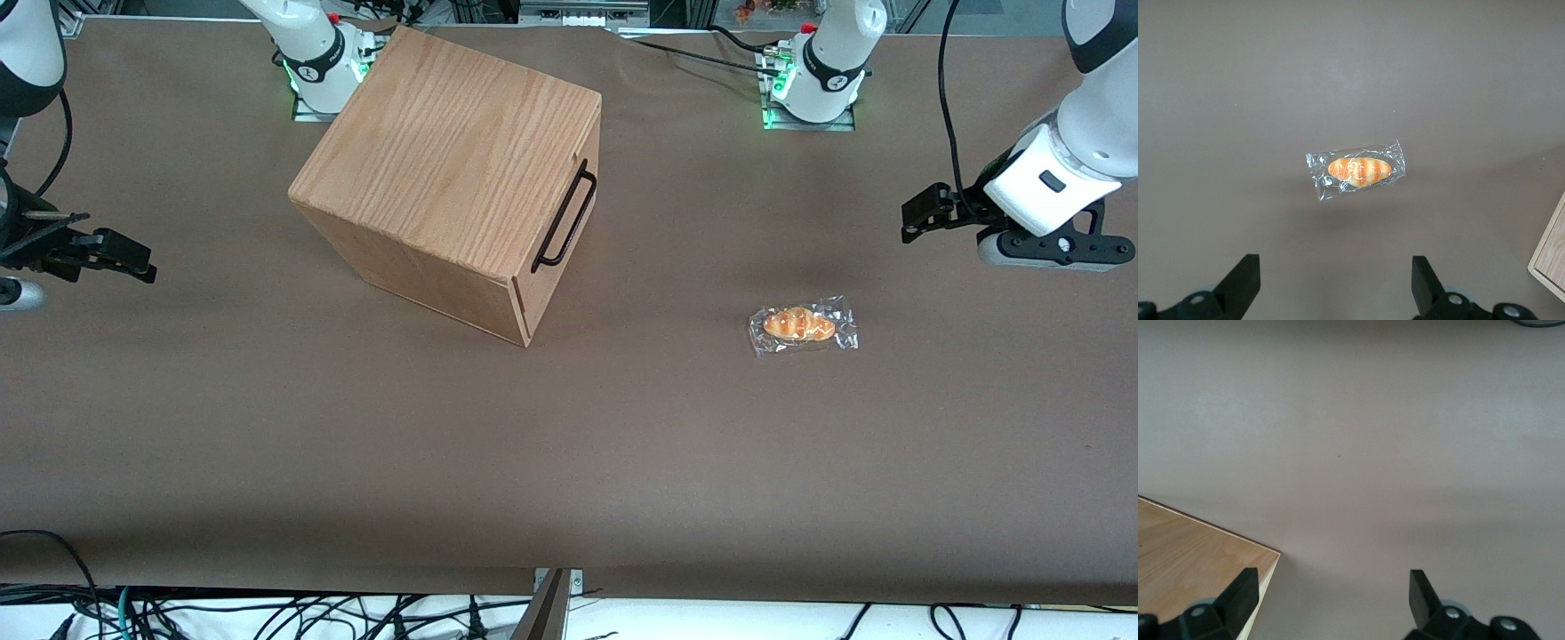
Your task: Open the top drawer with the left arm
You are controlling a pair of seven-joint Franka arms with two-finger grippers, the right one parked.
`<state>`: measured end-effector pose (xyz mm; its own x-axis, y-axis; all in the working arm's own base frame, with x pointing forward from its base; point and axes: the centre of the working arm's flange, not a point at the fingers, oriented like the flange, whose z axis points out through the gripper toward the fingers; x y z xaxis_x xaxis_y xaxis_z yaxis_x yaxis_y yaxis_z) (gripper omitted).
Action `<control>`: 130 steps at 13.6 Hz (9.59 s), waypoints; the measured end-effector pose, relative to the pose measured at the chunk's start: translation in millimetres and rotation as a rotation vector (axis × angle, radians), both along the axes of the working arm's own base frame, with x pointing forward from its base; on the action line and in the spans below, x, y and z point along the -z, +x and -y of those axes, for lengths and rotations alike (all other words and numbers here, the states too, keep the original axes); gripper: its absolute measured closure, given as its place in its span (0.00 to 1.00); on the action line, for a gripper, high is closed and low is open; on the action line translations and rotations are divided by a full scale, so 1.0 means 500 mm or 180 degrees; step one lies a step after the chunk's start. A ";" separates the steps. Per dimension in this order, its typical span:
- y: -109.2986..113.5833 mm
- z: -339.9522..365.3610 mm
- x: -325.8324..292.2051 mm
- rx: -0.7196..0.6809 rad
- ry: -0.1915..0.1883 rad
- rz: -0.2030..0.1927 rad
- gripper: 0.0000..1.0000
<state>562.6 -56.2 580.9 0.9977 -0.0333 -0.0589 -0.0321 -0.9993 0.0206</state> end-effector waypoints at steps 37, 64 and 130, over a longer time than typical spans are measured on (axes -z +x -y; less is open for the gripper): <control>-0.020 0.424 0.131 0.0454 -0.0957 -0.0307 0.00; -0.161 0.767 0.394 0.0902 -0.0844 -0.0120 0.00; 0.005 0.022 -0.033 0.0211 0.0015 0.0103 0.00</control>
